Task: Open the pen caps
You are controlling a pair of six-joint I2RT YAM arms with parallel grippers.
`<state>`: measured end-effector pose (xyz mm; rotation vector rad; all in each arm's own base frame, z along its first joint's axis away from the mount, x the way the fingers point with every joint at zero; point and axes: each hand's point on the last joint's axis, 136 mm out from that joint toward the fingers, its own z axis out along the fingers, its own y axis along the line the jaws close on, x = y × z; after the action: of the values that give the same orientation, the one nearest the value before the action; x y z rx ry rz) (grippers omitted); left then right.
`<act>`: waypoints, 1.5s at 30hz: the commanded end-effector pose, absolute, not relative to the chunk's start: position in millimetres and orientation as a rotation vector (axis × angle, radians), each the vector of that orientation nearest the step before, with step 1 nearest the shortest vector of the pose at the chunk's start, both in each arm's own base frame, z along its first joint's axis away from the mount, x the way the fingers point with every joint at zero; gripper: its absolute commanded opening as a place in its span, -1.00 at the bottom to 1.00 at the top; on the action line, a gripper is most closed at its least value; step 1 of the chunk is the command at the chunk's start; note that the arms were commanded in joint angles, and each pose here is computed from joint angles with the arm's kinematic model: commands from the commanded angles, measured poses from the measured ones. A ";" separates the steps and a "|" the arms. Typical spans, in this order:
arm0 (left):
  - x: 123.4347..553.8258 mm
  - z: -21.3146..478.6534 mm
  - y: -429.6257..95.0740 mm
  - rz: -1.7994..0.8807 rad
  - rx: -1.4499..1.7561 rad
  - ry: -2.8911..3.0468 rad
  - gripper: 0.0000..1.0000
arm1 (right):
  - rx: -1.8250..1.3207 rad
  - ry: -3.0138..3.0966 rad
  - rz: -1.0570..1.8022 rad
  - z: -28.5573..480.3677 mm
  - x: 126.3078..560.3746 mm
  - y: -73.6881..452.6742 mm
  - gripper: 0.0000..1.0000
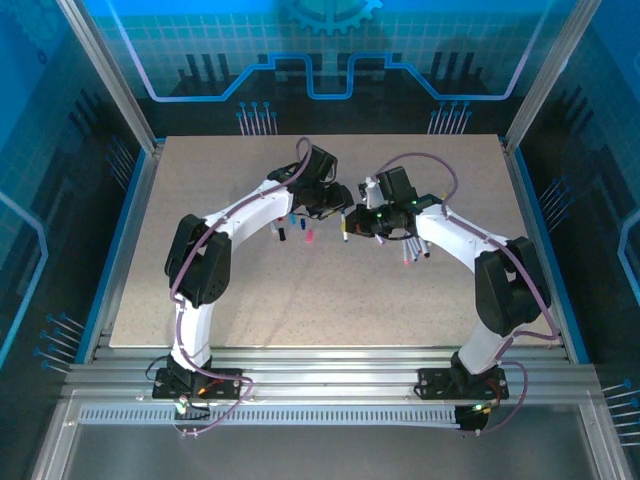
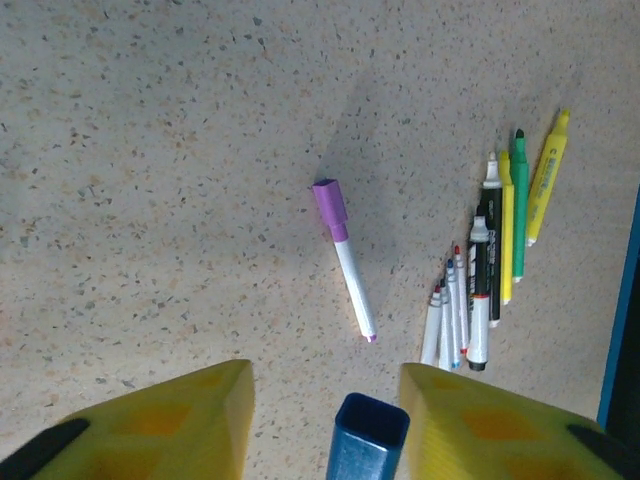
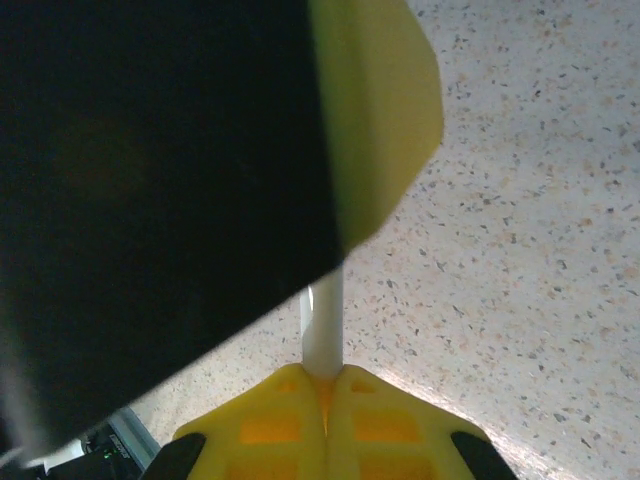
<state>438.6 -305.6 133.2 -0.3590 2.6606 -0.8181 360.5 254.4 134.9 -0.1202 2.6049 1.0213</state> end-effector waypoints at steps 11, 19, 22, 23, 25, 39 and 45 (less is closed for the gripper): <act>431.6 124.6 -311.6 -0.849 -0.346 2.680 -1.00 | -0.186 2.550 1.070 152.3 356.9 264.9 -0.96; 428.9 131.7 -312.4 -0.870 -0.330 2.665 -1.00 | -0.213 2.566 1.068 142.7 356.1 273.1 -0.53; 427.1 131.0 -312.2 -0.871 -0.331 2.669 -1.00 | -0.215 2.576 1.068 137.9 359.1 276.0 -0.53; 427.2 130.6 -311.8 -0.872 -0.335 2.668 -1.00 | -0.214 2.582 1.065 135.6 360.1 276.9 -0.53; 426.8 131.3 -311.5 -0.871 -0.335 2.667 -1.00 | -0.214 2.591 1.057 132.6 361.8 278.1 -0.53; 441.9 129.4 -292.2 -0.725 -0.332 2.655 -1.00 | -0.223 2.662 1.029 124.0 346.6 274.3 -1.00; 529.9 142.0 -224.9 -0.529 -0.459 2.586 -1.00 | -0.390 2.809 1.327 121.6 176.0 280.8 -1.00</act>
<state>469.1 -288.2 133.0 -0.3588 2.6971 -0.6742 280.1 275.3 120.2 -0.2918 2.6495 1.1059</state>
